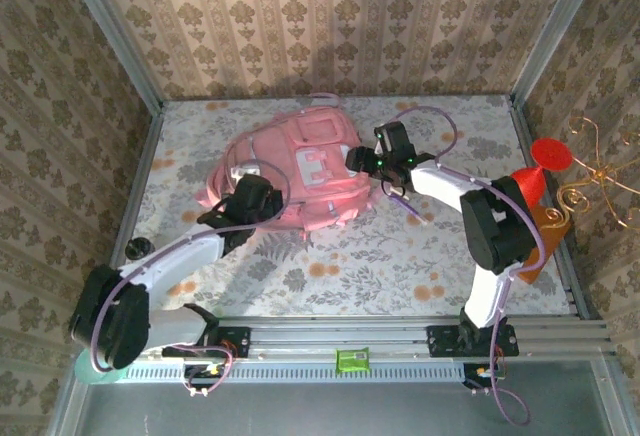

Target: Pack the student bag

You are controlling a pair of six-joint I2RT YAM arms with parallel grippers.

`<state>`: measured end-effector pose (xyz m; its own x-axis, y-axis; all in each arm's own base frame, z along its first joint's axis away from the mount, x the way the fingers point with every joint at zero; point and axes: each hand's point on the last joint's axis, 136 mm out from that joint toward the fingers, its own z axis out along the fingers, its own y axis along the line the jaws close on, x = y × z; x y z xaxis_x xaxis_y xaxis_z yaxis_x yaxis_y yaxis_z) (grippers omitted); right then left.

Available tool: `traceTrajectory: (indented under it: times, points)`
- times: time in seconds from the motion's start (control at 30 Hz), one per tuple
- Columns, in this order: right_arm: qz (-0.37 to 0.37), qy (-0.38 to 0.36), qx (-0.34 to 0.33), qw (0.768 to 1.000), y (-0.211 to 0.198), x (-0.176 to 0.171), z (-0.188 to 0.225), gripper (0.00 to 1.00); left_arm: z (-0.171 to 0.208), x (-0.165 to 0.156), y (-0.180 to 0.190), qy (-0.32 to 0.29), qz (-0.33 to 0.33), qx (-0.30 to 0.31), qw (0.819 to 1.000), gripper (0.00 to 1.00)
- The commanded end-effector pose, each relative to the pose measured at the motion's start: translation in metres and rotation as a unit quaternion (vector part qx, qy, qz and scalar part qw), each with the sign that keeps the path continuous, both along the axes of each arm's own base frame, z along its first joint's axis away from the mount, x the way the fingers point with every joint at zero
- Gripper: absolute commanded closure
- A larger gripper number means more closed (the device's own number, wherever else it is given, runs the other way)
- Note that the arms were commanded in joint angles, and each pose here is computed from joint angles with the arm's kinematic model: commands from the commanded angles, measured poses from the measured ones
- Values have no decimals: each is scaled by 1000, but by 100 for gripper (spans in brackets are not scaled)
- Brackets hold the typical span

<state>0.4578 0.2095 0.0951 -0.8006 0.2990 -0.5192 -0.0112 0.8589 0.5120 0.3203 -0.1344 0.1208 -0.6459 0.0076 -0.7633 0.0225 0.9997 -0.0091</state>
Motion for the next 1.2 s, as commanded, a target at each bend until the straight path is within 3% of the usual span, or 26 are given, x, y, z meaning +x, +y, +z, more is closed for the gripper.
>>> traceTrajectory:
  times: [0.0, 0.23, 0.73, 0.97, 1.17]
  points:
    - [21, 1, 48, 999, 18, 7, 6, 28, 8, 10, -1, -14, 9, 35, 999, 8]
    - [30, 18, 59, 998, 23, 2, -9, 33, 15, 19, -19, -21, -7, 36, 999, 7]
    - [31, 25, 60, 997, 22, -1, -20, 33, 25, 23, -25, -46, -10, 103, 994, 4]
    - [32, 27, 60, 997, 22, -2, -20, 33, 38, 28, -21, -61, -3, 168, 984, 2]
    - [32, 27, 56, 998, 20, 1, -20, 33, 21, 31, -27, -37, -17, 123, 992, 1]
